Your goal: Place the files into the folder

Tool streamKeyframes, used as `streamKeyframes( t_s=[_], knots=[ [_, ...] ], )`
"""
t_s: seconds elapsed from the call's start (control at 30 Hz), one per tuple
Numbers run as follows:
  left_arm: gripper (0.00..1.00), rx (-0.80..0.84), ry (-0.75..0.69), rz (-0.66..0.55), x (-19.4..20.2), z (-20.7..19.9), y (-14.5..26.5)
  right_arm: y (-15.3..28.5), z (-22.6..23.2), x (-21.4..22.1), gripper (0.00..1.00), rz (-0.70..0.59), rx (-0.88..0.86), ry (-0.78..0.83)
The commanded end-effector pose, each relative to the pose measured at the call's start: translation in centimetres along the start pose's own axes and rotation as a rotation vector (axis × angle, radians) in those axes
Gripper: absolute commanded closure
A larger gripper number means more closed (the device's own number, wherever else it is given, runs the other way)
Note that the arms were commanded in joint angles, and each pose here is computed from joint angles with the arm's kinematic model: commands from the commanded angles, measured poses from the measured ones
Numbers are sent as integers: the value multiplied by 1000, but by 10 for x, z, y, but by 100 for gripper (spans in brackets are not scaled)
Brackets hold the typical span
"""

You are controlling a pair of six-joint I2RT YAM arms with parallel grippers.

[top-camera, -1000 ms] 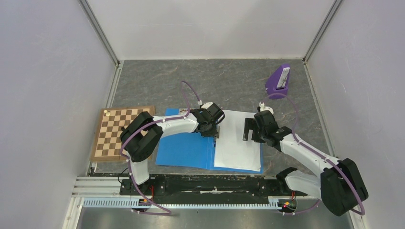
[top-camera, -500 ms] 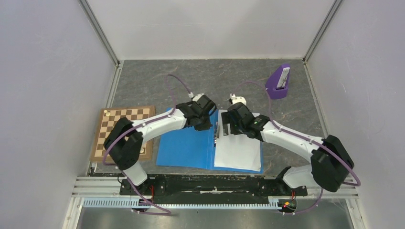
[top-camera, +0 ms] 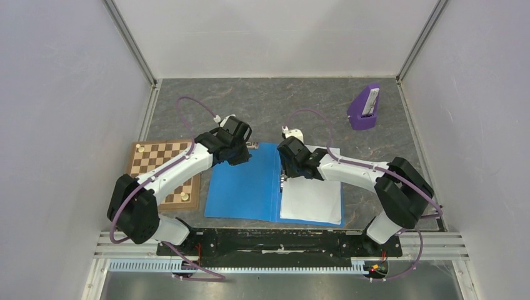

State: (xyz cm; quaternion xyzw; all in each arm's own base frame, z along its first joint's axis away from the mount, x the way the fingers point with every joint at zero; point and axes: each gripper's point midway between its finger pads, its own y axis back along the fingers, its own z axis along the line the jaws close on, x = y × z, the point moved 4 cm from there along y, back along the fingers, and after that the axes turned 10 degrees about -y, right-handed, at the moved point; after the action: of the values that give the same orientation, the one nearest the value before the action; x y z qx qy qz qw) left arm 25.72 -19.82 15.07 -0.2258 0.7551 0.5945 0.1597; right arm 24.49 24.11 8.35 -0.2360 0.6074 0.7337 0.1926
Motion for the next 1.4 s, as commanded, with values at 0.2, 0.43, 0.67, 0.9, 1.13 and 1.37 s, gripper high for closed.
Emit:
streamKeyframes(
  t_s=[0.2, 0.43, 0.67, 0.9, 1.13, 1.37],
  knots=[
    [90, -1, -29, 11, 5, 11, 2, 0, 21, -17, 53, -71, -31, -21],
    [91, -2, -25, 17, 5, 10, 0, -4, 21, -9, 63, -47, -38, -7],
    [92, 1, -20, 28, 8, 9, -3, -8, 24, -2, 65, -26, -59, 5],
    [93, 0, -16, 33, 9, 9, -5, -10, 20, 4, 72, -11, -53, 16],
    [93, -2, -14, 38, 9, 9, -7, -13, 14, 14, 76, 15, -46, 28],
    [93, 0, -10, 41, 9, 8, -8, -15, 9, 14, 76, 22, -40, 36]
  ],
)
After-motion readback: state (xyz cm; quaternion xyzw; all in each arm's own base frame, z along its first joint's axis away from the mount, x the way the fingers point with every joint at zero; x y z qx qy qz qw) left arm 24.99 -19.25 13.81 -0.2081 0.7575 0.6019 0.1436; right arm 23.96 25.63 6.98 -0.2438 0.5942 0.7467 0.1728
